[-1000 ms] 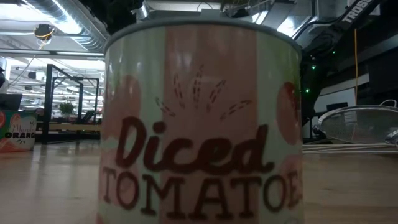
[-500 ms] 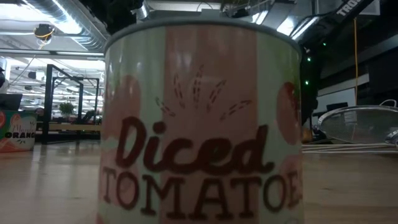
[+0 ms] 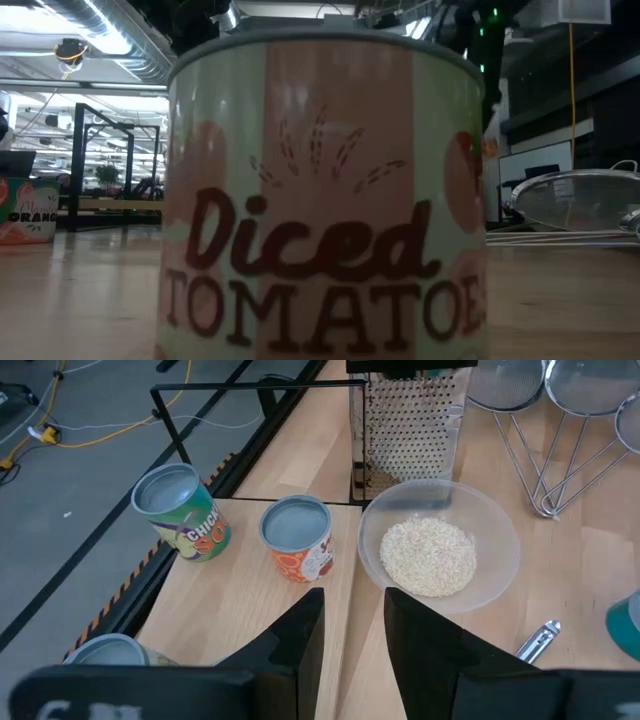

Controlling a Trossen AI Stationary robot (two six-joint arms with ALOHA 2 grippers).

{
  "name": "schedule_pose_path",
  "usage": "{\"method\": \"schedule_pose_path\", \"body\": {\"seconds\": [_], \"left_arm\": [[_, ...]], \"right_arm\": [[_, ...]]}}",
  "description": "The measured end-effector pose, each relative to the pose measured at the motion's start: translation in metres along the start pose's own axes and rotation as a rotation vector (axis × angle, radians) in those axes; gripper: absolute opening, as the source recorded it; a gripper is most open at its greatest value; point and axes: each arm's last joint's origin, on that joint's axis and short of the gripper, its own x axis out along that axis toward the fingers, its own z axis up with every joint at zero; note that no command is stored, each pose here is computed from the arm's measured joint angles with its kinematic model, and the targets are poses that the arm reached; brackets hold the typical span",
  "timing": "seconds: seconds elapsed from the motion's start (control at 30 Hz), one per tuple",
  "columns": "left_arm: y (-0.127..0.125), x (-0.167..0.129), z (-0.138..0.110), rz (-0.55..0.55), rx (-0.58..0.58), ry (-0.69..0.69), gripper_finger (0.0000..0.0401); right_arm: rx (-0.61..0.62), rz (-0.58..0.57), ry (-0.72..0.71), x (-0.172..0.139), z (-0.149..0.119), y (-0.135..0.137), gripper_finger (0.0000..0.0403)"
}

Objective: Pick and place cans onto a shelf
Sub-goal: Move the yellow can to the center of the table

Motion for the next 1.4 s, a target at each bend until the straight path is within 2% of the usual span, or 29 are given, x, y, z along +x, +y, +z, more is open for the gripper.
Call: {"method": "schedule_pose_path", "body": {"seconds": [0.17,0.3,0.47,0.63,0.93,1.13,1.4], "left_arm": [[0.000,0.000,0.000,0.000,0.000,0.000,0.0099],[0.000,0.000,0.000,0.000,0.000,0.000,0.0099],[0.000,0.000,0.000,0.000,0.000,0.000,0.0099],[0.000,0.000,0.000,0.000,0.000,0.000,0.0099],[0.000,0.000,0.000,0.000,0.000,0.000,0.0099],[0.000,0.000,0.000,0.000,0.000,0.000,0.0099],[0.000,0.000,0.000,0.000,0.000,0.001,0.0099]], "right_arm": [[-0.020,-0.017,-0.104,-0.052,0.012,-0.002,0.0013],[-0.074,-0.019,-0.222,-0.089,0.020,0.009,0.0015],[-0.193,0.018,-0.361,-0.122,0.026,0.042,0.0015],[-0.332,0.070,-0.476,-0.136,0.029,0.085,0.0015],[-0.541,0.166,-0.517,-0.129,0.044,0.160,0.0015],[-0.684,0.361,-0.524,-0.107,0.062,0.210,0.0015],[-0.908,0.420,-0.559,-0.066,0.084,0.274,0.0015]]}}
